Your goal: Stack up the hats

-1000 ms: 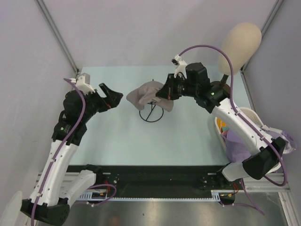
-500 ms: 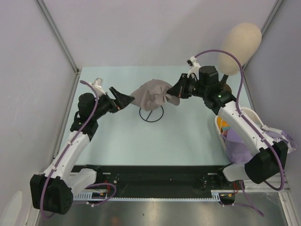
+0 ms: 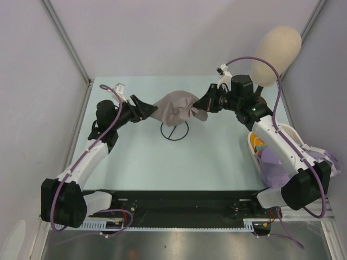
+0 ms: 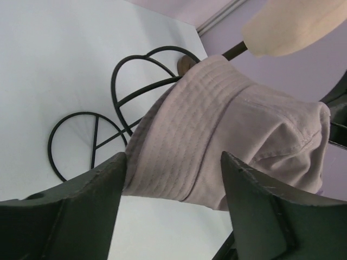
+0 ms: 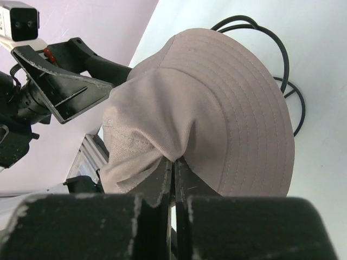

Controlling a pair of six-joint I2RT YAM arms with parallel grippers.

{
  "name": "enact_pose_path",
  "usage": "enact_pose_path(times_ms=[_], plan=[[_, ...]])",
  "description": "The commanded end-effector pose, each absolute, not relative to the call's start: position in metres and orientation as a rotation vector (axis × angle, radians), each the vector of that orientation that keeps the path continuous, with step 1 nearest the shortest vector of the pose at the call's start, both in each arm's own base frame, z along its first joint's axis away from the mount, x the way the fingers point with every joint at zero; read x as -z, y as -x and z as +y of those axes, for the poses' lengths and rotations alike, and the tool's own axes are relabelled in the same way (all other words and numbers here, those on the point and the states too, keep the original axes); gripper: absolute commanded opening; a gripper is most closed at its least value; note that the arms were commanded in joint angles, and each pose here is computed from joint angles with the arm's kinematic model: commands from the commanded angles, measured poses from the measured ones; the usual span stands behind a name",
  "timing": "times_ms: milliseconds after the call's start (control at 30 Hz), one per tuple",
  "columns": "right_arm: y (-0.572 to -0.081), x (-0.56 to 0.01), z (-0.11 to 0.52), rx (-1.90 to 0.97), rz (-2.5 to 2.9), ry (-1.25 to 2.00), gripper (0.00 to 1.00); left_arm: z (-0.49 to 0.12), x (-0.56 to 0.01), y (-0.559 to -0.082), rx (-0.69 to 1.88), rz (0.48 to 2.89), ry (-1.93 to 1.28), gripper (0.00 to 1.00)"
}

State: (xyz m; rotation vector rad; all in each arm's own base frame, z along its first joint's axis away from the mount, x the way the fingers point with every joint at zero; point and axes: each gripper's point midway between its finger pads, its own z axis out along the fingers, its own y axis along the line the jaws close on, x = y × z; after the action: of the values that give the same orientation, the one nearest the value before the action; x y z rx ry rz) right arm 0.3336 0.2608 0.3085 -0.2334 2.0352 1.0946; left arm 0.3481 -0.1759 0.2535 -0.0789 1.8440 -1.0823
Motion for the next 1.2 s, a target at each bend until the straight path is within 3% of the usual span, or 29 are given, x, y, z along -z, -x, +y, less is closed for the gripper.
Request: enact_pose_path(times_ms=[0, 267, 733, 800, 833, 867, 1167], plan=[[-0.341, -0.325, 0.263, -1.117, 1.976, 0.254, 0.0, -0.192, -0.296, -0.348, 1.129, 1.713, -0.074, 0.68], [-0.346, -0.329, 0.264, -1.111, 1.969, 0.252, 0.0, -0.2, -0.297, -0.342, 1.176, 1.729, -0.133, 0.45], [-0.347, -0.332, 0.266, -1.093, 1.963, 0.25, 0.0, -0.214, -0.246, -0.339, 1.056, 1.984, -0.228, 0.43], [-0.346, -0.335, 0.266, -1.08, 1.962, 0.257, 0.0, -0.216, -0.245, -0.337, 1.071, 1.985, -0.246, 0.32], [-0.345, -0.339, 0.266, -1.069, 1.954, 0.271, 0.0, -0.219, -0.245, -0.336, 1.089, 1.985, -0.256, 0.21], [-0.344, -0.341, 0.267, -1.065, 1.953, 0.276, 0.0, -0.222, -0.248, -0.334, 1.111, 1.977, -0.264, 0.02], [-0.329, -0.371, 0.243, -0.934, 1.885, 0.256, 0.0, -0.217, -0.352, -0.316, 1.152, 1.723, -0.219, 0.0]])
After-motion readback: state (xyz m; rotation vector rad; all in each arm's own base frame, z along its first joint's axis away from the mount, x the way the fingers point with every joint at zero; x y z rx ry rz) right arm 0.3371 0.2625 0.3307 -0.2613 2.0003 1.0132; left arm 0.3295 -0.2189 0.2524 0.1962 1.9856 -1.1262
